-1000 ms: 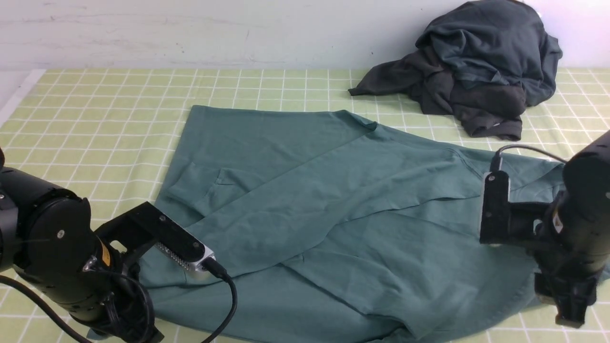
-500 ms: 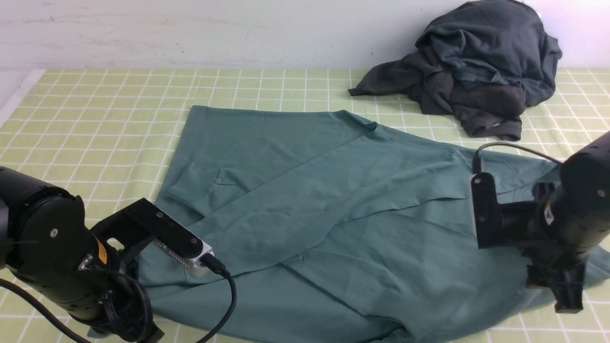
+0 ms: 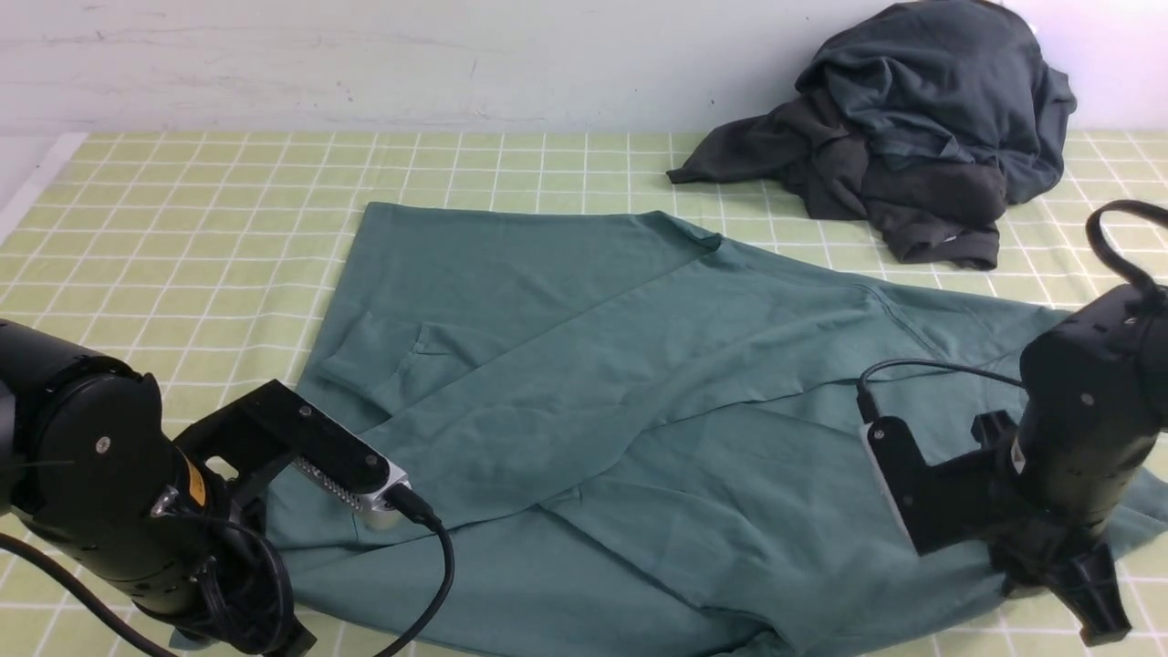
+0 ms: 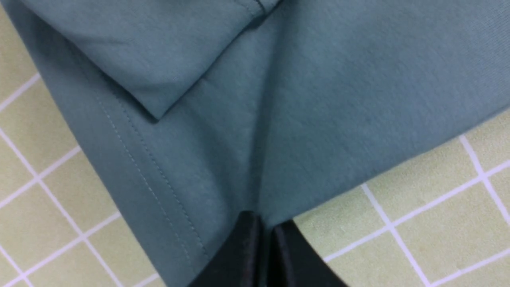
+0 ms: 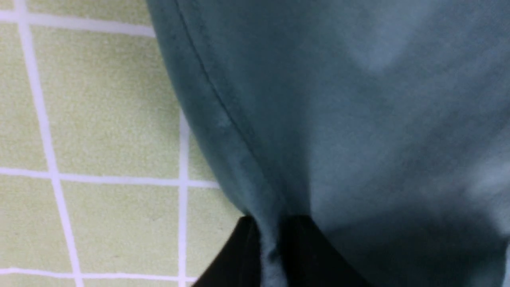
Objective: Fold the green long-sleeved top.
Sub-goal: Use both arms simultaneously to clamp the lower edge of the clothing fabric, then use both arms to drag the lower edge of the fabric forward and fold it over the upper edge, then use the right arm to clamp the right edge of the fabric, then use the right arm to drag the right edge of the fabric to the left and folds it over the left edge
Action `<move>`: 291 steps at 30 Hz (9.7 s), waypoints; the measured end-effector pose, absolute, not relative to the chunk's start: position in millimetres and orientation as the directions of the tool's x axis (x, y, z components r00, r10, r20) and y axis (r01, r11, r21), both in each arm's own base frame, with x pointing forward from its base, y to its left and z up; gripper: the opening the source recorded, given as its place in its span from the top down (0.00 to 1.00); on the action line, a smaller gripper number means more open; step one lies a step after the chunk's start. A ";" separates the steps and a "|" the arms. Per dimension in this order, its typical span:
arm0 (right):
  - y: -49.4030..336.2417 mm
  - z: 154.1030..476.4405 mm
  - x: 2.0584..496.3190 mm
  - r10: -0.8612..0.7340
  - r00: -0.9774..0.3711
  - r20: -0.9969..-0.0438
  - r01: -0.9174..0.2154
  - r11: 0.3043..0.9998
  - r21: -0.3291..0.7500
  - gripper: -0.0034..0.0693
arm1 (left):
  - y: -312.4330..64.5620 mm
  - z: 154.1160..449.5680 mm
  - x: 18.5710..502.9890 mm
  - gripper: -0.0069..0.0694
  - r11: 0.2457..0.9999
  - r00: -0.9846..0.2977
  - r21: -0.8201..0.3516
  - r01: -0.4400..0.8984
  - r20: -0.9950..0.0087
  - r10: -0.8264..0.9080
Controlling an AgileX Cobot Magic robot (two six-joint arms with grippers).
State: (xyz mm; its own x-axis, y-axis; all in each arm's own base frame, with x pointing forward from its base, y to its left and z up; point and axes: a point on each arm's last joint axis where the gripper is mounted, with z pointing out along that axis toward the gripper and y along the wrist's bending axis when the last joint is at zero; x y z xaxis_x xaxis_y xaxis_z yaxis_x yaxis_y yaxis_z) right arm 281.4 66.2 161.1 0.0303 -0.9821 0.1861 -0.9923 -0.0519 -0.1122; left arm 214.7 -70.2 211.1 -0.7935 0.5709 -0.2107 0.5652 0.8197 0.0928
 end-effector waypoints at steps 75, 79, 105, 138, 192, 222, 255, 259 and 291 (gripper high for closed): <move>9.8 210.8 480.1 -0.212 -0.927 -0.308 -0.122 0.950 -0.286 0.60 | -40.4 221.2 556.2 0.42 0.983 -0.794 0.130 0.133 -0.579 0.184; 27.9 199.5 476.3 -0.209 -0.939 -0.273 -0.192 0.977 -0.087 0.70 | -30.5 196.0 560.0 0.41 0.997 -0.836 -0.018 0.072 -0.546 0.051; 44.9 177.9 481.6 -0.242 -0.925 -0.294 -0.275 0.958 0.077 0.82 | -37.9 174.4 565.8 0.90 0.987 -0.830 0.001 0.159 -0.541 0.134; 45.2 158.5 483.3 -0.243 -0.937 -0.252 -0.272 0.958 0.087 0.82 | -31.7 166.3 554.7 0.69 0.995 -0.916 -0.090 0.047 -0.401 0.007; -78.2 177.2 465.5 0.024 -0.988 -0.153 0.030 0.999 -0.039 0.82 | -62.4 198.1 512.6 0.66 0.940 -0.923 -0.179 0.291 -0.310 0.227; -77.6 180.3 462.7 0.027 -0.985 -0.169 0.019 0.999 0.049 0.96 | -34.3 159.7 446.3 0.83 0.969 -0.914 -0.211 0.125 -0.405 0.030; -68.4 189.6 417.9 0.067 -0.935 -0.348 0.039 0.995 0.087 0.54 | -36.6 405.9 158.4 0.83 0.878 -0.503 0.015 0.478 -0.815 0.288; -70.9 176.2 418.0 0.201 -0.935 -0.291 0.175 0.978 0.113 0.33 | -25.4 348.4 127.9 0.83 0.918 -0.527 0.082 0.389 -0.797 0.295; -92.1 349.7 410.0 0.119 -0.759 -0.641 0.190 0.981 -0.042 0.93 | -19.2 283.5 107.1 0.83 0.957 -0.483 0.071 0.280 -0.851 0.205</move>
